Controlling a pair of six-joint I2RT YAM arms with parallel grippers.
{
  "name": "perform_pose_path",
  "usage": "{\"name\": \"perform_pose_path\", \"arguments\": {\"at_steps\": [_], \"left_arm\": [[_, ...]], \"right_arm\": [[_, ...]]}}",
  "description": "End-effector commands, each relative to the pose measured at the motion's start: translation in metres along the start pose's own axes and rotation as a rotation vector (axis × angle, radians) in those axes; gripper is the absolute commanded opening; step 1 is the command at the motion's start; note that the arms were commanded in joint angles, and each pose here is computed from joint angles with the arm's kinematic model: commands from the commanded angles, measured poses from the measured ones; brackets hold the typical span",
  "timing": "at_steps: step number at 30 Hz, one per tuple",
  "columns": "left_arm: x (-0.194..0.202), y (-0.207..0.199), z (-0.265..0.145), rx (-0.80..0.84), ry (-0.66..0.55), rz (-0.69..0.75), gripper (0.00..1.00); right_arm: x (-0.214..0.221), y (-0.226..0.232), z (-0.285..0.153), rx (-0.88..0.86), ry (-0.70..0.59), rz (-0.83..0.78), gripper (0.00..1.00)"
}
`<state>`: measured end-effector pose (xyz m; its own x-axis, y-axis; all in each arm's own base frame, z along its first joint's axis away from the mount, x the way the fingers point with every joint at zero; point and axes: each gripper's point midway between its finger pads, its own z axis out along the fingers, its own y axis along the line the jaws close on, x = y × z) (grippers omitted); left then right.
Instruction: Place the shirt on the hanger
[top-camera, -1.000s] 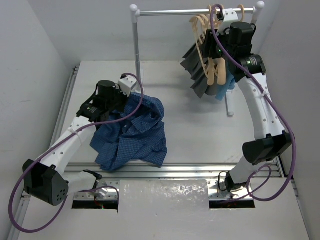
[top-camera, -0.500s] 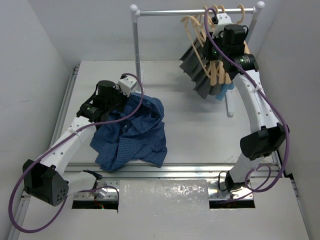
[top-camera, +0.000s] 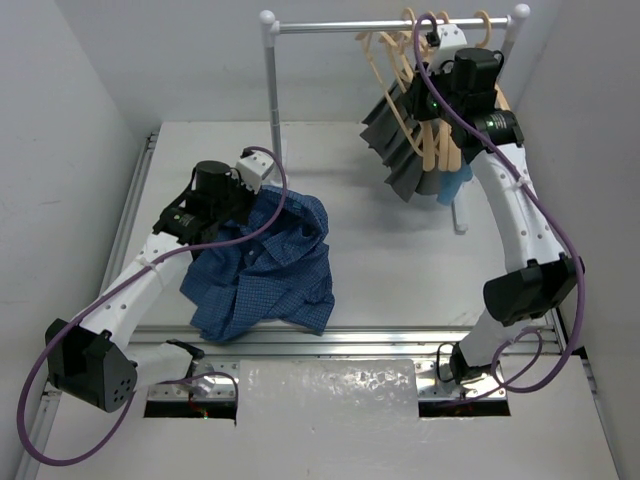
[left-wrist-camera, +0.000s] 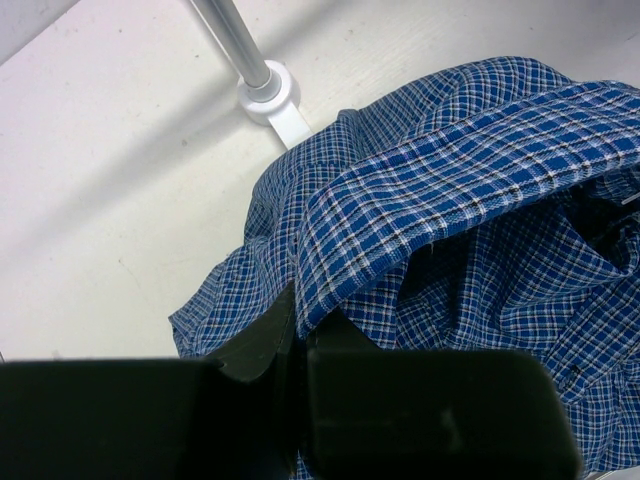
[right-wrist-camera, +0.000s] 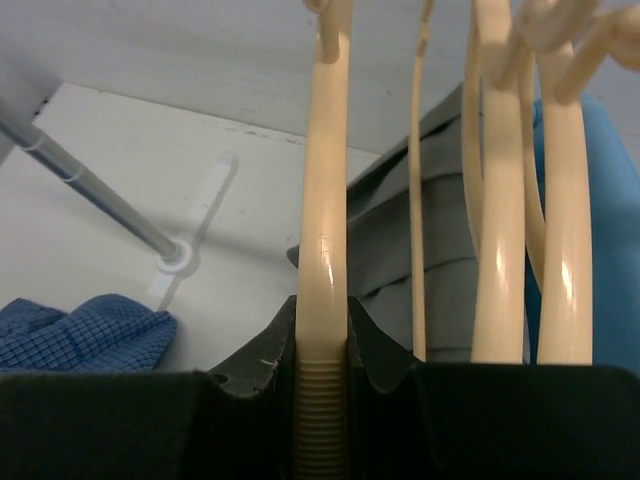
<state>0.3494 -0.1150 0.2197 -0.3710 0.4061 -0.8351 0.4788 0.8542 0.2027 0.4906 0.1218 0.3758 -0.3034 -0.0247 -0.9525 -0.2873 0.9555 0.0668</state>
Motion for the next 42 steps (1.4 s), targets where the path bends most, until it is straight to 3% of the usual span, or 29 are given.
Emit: {"name": "perform_pose_path", "arguments": {"at_steps": [1, 7, 13, 17, 23, 32, 42], "left_arm": [[-0.022, 0.006, -0.009, -0.019, -0.070, 0.015, 0.00], [-0.023, 0.007, -0.007, -0.018, -0.063, 0.009, 0.00], [-0.024, 0.007, -0.003, -0.014, -0.054, 0.012, 0.00], [-0.021, 0.008, 0.007, -0.011, -0.025, 0.012, 0.00], [-0.013, 0.009, 0.026, -0.006, 0.036, -0.002, 0.00], [-0.016, 0.022, 0.051, -0.042, 0.084, -0.015, 0.00], [-0.022, 0.040, 0.066, -0.095, 0.108, -0.018, 0.00]], "right_arm": [[-0.055, 0.026, -0.036, -0.138, -0.173, -0.054, 0.00], [-0.071, 0.050, -0.059, -0.259, -0.245, -0.054, 0.00], [-0.062, 0.077, -0.075, -0.420, -0.225, -0.084, 0.00], [-0.022, 0.110, -0.102, -0.625, -0.173, -0.109, 0.00], [0.027, 0.130, -0.141, -0.733, -0.126, -0.108, 0.00], [0.121, 0.125, -0.184, -0.685, 0.032, -0.037, 0.00], [0.164, 0.132, -0.223, -0.731, 0.173, 0.010, 0.00]]}}
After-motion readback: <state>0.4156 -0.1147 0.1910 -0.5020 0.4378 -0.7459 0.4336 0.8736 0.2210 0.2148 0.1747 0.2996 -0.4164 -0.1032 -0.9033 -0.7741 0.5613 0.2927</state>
